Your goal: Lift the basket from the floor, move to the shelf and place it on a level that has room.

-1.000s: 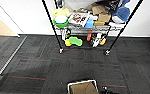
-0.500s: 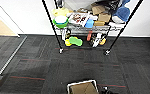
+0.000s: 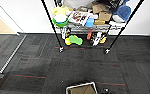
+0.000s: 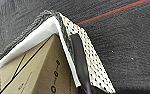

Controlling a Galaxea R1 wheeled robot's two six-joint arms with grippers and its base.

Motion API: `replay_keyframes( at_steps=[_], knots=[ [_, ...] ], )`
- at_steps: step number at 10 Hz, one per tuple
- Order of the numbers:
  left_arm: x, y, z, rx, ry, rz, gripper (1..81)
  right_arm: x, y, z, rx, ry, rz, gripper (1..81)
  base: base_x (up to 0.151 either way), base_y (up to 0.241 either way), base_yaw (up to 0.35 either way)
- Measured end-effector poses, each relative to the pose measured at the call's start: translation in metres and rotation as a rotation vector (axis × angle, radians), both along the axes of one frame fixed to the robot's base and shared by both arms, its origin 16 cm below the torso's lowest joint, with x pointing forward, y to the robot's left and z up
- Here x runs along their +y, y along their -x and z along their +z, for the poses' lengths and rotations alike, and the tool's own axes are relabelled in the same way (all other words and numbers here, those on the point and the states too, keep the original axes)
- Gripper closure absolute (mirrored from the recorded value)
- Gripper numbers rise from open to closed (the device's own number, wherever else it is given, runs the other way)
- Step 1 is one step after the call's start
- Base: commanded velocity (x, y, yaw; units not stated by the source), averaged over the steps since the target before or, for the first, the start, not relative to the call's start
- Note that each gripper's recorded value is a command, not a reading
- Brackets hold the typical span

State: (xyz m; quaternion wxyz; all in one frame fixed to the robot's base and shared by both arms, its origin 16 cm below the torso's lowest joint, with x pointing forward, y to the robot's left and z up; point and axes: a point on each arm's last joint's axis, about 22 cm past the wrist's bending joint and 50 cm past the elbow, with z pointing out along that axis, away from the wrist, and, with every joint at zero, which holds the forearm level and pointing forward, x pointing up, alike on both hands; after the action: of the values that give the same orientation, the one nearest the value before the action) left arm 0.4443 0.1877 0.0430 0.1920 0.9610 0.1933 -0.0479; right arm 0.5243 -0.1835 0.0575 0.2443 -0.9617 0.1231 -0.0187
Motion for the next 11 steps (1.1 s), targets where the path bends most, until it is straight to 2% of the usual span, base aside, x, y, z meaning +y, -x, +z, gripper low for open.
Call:
replay_keyframes(
  at_steps=[2,4,8,11],
  knots=[
    [-0.015,0.008,0.027,0.020,0.060,-0.009,81.1,-0.019,0.027,0.016,0.048,0.004,-0.068,81.1,0.000,0.000,0.000],
    [-0.023,0.008,0.044,0.025,0.082,-0.012,81.1,-0.029,0.059,0.026,0.098,0.019,-0.107,81.1,0.000,0.000,0.000],
    [0.006,0.009,0.059,0.057,0.010,0.003,81.1,-0.010,0.077,0.053,0.141,-0.010,-0.132,81.1,0.000,0.000,0.000],
    [-0.004,0.013,0.078,0.085,0.021,-0.006,81.1,-0.014,0.091,0.069,0.166,-0.001,-0.136,81.1,0.000,0.000,0.000]
  ],
)
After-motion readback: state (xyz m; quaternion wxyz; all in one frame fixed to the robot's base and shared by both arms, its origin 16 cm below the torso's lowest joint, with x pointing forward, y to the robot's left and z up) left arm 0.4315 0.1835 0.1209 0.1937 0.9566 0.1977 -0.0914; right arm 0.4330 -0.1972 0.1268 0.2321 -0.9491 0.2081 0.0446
